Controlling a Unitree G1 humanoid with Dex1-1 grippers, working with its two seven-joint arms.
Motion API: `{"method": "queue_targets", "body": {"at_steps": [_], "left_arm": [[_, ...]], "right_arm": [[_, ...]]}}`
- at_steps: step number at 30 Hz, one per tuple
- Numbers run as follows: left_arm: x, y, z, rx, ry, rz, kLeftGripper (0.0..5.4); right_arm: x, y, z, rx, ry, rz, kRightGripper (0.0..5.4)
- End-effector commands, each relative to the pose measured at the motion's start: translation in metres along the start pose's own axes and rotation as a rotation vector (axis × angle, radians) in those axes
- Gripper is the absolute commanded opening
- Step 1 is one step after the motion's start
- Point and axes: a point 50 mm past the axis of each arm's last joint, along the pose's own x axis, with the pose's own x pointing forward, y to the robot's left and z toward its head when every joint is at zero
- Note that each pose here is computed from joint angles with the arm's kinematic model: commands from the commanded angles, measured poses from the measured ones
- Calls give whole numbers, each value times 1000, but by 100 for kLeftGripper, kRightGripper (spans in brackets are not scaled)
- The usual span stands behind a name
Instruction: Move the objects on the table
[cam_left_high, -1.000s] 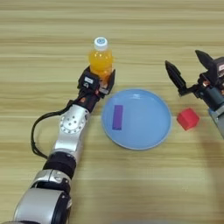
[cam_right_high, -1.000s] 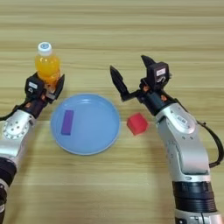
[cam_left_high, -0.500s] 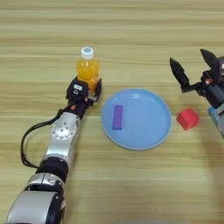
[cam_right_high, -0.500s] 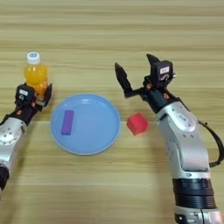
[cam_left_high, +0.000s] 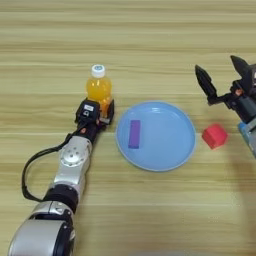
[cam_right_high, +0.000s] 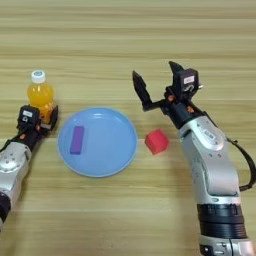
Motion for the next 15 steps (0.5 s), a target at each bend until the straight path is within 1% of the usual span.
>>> {"method": "queue_targets", "body": {"at_steps": [1, 6, 7, 10, 11, 13, 15], "left_arm": [[-5, -4, -11, 0, 54, 0, 338], [-5, -3, -12, 3, 56, 5, 338], [-5, -3, -12, 4, 56, 7, 374], [-5, -3, -12, 9, 57, 12, 396], [-5, -3, -12, 13, 57, 13, 416], [-5, -4, -12, 15, 56, 14, 429], [-5, -5, -12, 14, 55, 14, 455]], "right_arm": [[2, 0, 4, -16, -17, 5, 540], [2, 1, 4, -16, -18, 5, 540], [2, 1, 4, -16, -17, 5, 540], [3, 2, 2, -23, -5, 3, 540], [3, 3, 0, -30, 6, 1, 540], [3, 6, -6, -39, 28, -1, 540], [4, 9, -8, -44, 39, 2, 540]]}}
